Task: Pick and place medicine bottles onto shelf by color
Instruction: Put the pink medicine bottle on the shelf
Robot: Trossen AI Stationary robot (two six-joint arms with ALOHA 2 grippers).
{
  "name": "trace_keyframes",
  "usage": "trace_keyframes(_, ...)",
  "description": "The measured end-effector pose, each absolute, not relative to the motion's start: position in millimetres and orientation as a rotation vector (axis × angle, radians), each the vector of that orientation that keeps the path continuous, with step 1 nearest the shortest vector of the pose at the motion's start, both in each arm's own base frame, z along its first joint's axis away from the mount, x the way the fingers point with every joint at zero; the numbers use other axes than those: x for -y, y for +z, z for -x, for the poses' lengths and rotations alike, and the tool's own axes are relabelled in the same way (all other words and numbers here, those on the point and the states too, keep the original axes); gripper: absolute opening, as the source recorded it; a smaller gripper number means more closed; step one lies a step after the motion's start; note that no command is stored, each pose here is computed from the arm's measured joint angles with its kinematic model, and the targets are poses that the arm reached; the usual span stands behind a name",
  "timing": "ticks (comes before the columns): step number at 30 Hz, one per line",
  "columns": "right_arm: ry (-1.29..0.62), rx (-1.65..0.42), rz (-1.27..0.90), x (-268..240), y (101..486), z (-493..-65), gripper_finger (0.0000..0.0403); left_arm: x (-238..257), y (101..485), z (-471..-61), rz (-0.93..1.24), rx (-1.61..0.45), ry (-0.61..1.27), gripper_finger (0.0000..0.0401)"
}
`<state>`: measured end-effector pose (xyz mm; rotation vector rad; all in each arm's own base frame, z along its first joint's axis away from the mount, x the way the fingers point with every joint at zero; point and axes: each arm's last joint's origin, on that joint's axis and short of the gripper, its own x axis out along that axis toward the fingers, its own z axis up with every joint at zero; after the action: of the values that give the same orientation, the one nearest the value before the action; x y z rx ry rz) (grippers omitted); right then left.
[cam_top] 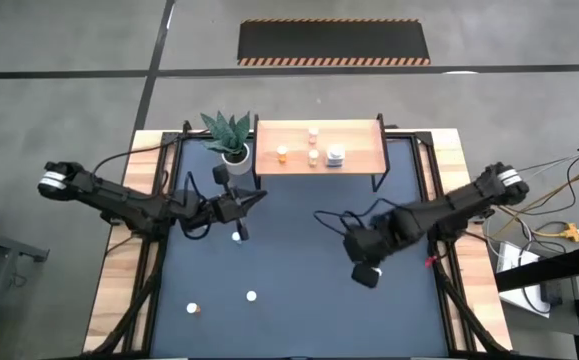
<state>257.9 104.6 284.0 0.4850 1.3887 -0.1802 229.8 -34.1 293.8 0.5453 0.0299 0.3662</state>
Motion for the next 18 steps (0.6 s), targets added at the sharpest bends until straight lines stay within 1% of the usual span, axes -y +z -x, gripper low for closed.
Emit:
trace_keyframes(3,-0.332,-1.472,-0.569,-116.6,274.5,-239.3,0.0019,41.6,293.8,-228.7,-0.543,-0.02,0.335,0.0)
trace_keyframes(7,-0.487,-1.538,-0.607,-123.5,265.8,-220.8,0.0054,51.6,291.9,-228.1,-0.546,-0.017,0.292,0.0)
trace_keyframes(12,-0.555,-1.522,-0.615,-123.5,253.9,-214.4,0.0128,59.0,292.3,-226.7,-0.546,-0.007,0.26,0.0)
trace_keyframes(16,-0.566,-1.52,-0.611,-123.9,241.1,-215.6,0.0188,60.3,292.6,-226.1,-0.546,-0.004,0.255,0.0)
trace_keyframes(18,-0.557,-1.498,-0.643,-125.5,235.9,-218.2,0.021,60.2,292.8,-225.9,-0.546,-0.004,0.256,0.0)
